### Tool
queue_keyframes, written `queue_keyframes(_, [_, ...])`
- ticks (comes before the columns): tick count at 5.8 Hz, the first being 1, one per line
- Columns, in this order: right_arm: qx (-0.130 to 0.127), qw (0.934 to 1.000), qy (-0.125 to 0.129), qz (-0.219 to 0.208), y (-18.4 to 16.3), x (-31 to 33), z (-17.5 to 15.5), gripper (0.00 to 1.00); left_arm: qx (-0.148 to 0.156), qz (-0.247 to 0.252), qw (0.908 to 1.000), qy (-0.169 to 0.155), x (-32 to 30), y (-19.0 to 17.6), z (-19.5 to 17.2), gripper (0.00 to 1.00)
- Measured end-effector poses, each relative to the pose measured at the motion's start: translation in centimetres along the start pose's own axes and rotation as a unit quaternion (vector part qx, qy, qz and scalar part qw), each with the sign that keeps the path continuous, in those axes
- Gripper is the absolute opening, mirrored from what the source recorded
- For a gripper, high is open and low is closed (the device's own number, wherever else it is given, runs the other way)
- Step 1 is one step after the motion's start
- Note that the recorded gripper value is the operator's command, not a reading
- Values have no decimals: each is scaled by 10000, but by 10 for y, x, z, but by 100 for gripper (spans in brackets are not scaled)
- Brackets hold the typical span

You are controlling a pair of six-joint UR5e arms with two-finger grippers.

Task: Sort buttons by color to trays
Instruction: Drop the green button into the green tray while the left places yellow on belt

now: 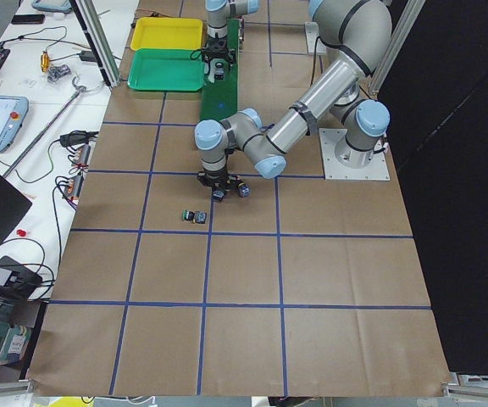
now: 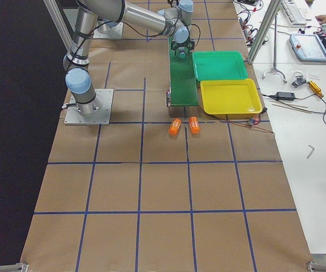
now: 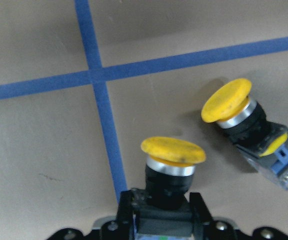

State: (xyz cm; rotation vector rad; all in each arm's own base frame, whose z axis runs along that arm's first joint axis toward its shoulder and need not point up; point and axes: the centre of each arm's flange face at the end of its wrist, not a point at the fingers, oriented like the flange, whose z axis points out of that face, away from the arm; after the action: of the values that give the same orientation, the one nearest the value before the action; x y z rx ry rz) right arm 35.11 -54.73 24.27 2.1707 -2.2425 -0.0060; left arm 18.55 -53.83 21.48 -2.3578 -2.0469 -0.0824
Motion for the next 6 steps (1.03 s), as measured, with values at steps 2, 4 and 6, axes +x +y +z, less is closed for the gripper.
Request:
queue_keyframes(2, [-120, 9999, 103, 28, 15, 4, -12, 9, -26, -368, 9993, -60, -23, -71, -52, 5])
queue_keyframes(4, [-134, 9980, 560, -243, 24, 30, -45, 10, 19, -930, 9957, 36, -46, -147, -75, 5])
queue_keyframes(6, [-93, 9953, 921, -271, 41, 109, -36, 14, 8, -1430, 9895, 203, -56, -226, -59, 22])
